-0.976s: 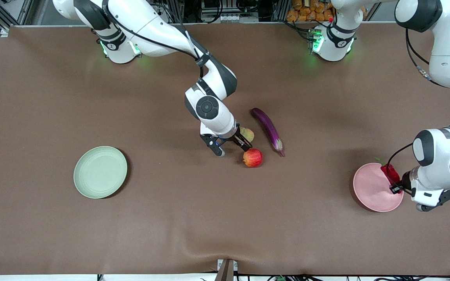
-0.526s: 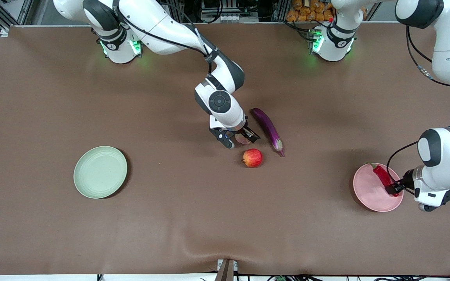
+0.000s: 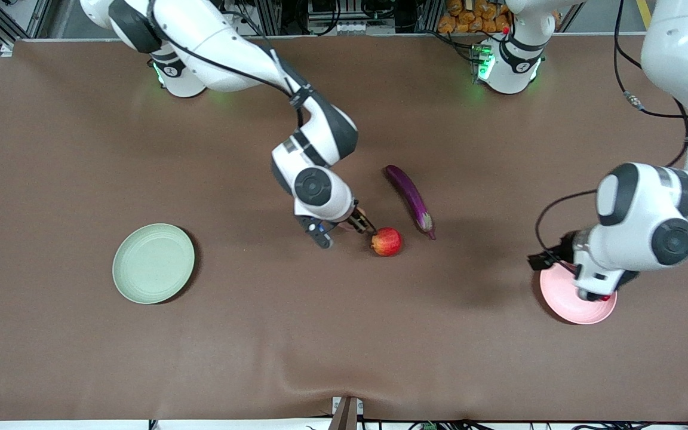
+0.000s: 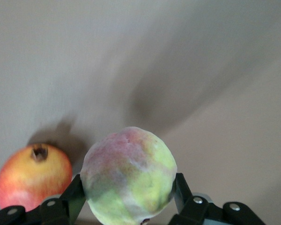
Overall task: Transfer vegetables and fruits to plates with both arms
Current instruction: 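Carry the peach to the green plate while the left gripper grasps the eggplant, then release the peach on the green plate while the left gripper carries the eggplant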
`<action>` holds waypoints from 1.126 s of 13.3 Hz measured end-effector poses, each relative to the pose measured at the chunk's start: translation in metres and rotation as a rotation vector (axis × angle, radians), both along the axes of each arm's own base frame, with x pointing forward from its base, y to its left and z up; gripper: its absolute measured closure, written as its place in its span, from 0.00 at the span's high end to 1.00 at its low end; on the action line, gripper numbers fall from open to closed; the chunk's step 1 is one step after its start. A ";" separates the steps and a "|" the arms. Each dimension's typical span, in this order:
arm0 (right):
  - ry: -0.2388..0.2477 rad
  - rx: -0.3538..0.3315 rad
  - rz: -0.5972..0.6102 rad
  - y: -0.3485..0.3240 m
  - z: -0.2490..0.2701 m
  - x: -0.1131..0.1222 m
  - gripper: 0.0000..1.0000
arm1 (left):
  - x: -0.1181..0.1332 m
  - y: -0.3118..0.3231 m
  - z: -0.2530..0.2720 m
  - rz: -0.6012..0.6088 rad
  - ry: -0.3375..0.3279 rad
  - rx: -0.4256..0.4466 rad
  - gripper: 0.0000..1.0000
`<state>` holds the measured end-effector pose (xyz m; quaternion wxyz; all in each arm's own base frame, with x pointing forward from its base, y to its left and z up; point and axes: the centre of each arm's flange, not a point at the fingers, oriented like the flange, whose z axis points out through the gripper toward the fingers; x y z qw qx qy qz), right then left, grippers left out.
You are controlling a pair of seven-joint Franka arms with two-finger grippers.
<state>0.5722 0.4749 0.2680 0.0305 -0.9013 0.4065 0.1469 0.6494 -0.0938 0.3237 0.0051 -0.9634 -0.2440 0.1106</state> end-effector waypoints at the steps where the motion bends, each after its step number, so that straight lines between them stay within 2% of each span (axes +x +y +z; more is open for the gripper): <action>1: 0.019 0.004 0.053 -0.031 0.013 0.018 0.80 | -0.015 -0.033 0.001 0.025 0.015 0.002 1.00; 3: 0.050 -0.010 0.164 -0.101 0.034 0.049 0.80 | -0.046 -0.103 0.000 0.074 0.004 -0.010 1.00; 6: 0.061 -0.128 0.336 -0.200 0.043 0.080 0.80 | -0.101 -0.186 -0.021 0.077 -0.046 -0.055 1.00; 7: 0.066 -0.134 0.390 -0.231 0.041 0.087 0.80 | -0.121 -0.204 -0.035 0.084 -0.060 -0.063 1.00; 9: 0.080 -0.093 0.494 -0.303 0.041 0.096 0.80 | -0.158 -0.228 -0.063 0.096 -0.079 -0.067 1.00; 11: 0.062 -0.022 0.582 -0.388 0.037 0.100 0.80 | -0.185 -0.236 -0.088 0.100 -0.113 -0.014 1.00; 13: 0.018 0.024 0.644 -0.454 0.017 0.096 0.80 | -0.197 -0.238 -0.110 0.094 -0.159 0.059 1.00; 15: -0.013 0.045 0.685 -0.490 -0.019 0.083 0.80 | -0.203 -0.237 -0.138 0.106 -0.189 0.103 1.00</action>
